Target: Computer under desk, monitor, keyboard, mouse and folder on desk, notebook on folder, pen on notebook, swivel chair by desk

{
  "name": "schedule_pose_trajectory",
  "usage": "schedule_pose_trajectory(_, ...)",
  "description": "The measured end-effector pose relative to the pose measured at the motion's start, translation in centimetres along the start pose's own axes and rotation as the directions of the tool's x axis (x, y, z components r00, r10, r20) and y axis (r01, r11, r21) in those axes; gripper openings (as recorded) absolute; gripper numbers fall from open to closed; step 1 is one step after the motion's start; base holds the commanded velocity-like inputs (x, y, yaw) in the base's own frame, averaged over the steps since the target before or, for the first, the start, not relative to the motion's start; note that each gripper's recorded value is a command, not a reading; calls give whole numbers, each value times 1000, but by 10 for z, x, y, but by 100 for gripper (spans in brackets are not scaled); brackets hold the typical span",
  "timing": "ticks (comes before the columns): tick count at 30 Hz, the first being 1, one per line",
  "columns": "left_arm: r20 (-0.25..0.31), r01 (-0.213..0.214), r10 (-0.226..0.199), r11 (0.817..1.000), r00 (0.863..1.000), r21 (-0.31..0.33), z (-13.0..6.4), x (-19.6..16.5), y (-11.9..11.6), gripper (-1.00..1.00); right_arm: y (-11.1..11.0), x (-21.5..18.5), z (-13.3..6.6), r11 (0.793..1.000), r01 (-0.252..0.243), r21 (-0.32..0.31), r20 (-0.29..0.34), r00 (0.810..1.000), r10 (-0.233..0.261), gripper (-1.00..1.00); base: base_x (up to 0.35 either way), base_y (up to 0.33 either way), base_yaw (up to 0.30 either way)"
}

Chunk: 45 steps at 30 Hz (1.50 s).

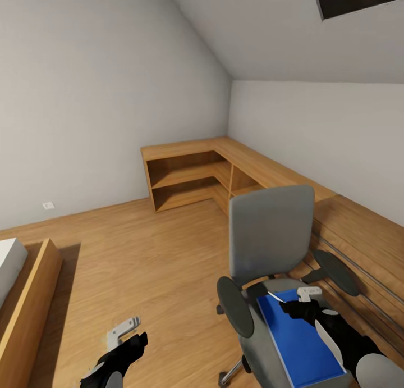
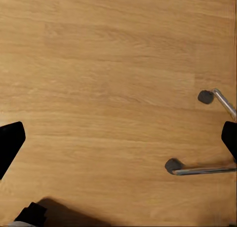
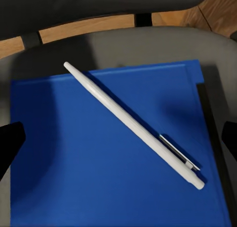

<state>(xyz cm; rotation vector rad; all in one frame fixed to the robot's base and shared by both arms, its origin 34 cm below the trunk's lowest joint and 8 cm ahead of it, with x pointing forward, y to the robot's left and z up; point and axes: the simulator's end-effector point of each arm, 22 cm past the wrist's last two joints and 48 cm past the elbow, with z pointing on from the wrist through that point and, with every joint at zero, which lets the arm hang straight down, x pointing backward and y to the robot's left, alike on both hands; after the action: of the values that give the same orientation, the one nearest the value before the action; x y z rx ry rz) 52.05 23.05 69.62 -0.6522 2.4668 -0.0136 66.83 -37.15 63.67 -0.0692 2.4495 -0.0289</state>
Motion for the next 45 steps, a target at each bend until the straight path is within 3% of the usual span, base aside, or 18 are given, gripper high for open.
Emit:
schedule_pose_trajectory(5,0,1,-1,1000,1000,1,10,-3,-5,100,0,6,6,1000,-2,0,-11,1000,2,100,0,0,0)
schedule_pose_trajectory(8,-91,-27,24,999,996,-32,30,38,6,100,1,2,9,1000,0,-3,2,1000,0,100,0,0,0)
schedule_pose_trajectory(9,-97,-38,34,998,995,-40,34,42,12,100,0,1,10,1000,1,-2,5,1000,-1,100,0,0,0)
schedule_pose_trajectory(13,-76,-50,46,998,996,-45,40,35,19,100,-5,4,13,1000,-8,5,3,1000,8,100,0,0,0)
schedule_pose_trajectory(17,-64,-50,47,998,997,-40,44,35,18,100,-13,2,16,999,-51,16,15,999,51,100,0,0,-57)
schedule_pose_trajectory(26,-58,-49,47,998,997,-35,55,42,18,100,-14,10,26,998,-55,18,20,998,55,100,0,0,-164)
schedule_pose_trajectory(45,-48,-56,55,998,997,-31,54,39,17,100,-13,9,26,999,-51,18,23,998,51,100,50,-10,-7)
